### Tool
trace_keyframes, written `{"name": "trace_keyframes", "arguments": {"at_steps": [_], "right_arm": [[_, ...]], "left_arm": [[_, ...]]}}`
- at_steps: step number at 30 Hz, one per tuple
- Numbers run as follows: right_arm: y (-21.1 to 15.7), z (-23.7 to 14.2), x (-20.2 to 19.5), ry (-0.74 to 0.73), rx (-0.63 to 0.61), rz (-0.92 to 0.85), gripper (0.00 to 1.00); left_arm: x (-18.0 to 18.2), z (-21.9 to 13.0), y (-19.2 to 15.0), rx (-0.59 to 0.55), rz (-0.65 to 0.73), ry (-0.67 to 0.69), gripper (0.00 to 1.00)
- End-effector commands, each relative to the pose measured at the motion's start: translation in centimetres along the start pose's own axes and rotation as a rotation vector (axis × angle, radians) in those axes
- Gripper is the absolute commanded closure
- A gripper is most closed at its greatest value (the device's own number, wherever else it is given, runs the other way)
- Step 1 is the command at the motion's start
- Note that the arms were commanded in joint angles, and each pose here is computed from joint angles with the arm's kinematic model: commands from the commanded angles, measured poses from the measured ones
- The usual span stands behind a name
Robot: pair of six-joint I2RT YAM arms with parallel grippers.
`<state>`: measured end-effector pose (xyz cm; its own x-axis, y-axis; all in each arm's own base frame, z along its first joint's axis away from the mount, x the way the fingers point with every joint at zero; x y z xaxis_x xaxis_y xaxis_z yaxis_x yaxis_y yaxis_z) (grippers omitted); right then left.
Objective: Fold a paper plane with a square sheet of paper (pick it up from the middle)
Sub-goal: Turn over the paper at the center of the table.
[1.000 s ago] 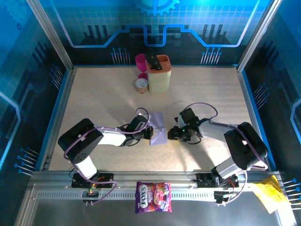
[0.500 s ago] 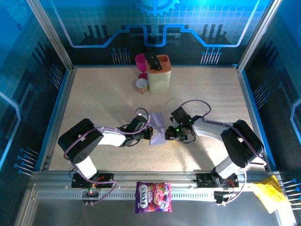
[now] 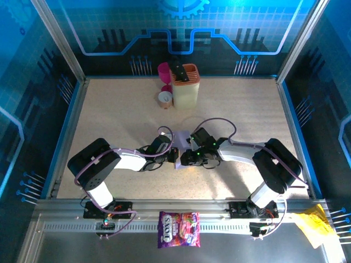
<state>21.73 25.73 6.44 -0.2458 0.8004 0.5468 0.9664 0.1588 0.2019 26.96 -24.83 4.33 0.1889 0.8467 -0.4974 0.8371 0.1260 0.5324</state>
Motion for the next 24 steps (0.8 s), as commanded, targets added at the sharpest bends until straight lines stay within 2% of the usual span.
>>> {"name": "trace_keyframes", "arguments": {"at_steps": [1,9,12,18,24], "right_arm": [[0.4,0.1,0.0,0.034,-0.015,0.028,0.63],[0.6,-1.8,-4.2,-0.150,-0.056,0.076,0.61],[0.4,-1.7,-4.9,-0.177,-0.045,0.077,0.60],[0.2,-0.2,-4.2,-0.143,-0.001,0.057,0.60],[0.3,0.8,-1.2,-0.098,0.013,-0.003,0.63]], "left_arm": [[2.6,0.3,-2.7,0.099,-0.023,0.085,1.00],[2.6,0.3,-2.9,0.106,-0.025,0.081,1.00],[2.7,0.4,-2.9,0.106,-0.025,0.082,1.00],[2.8,0.4,-3.1,0.109,-0.023,0.082,1.00],[2.9,0.4,-3.2,0.111,-0.025,0.083,1.00]]}}
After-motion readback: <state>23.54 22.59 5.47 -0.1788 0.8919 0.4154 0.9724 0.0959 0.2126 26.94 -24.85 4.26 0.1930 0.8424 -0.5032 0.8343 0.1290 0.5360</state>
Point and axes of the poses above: each hand's point on the last joint's axis, 136 mm out from that joint toward the fingers, its own z axis out along the fingers, its own x axis along the line the jaws close on, y = z × x, the point moved 4 cm from there along -z, back along the fingers, and after that the axes turned 4 degrees about -z, right-handed, at the moved point
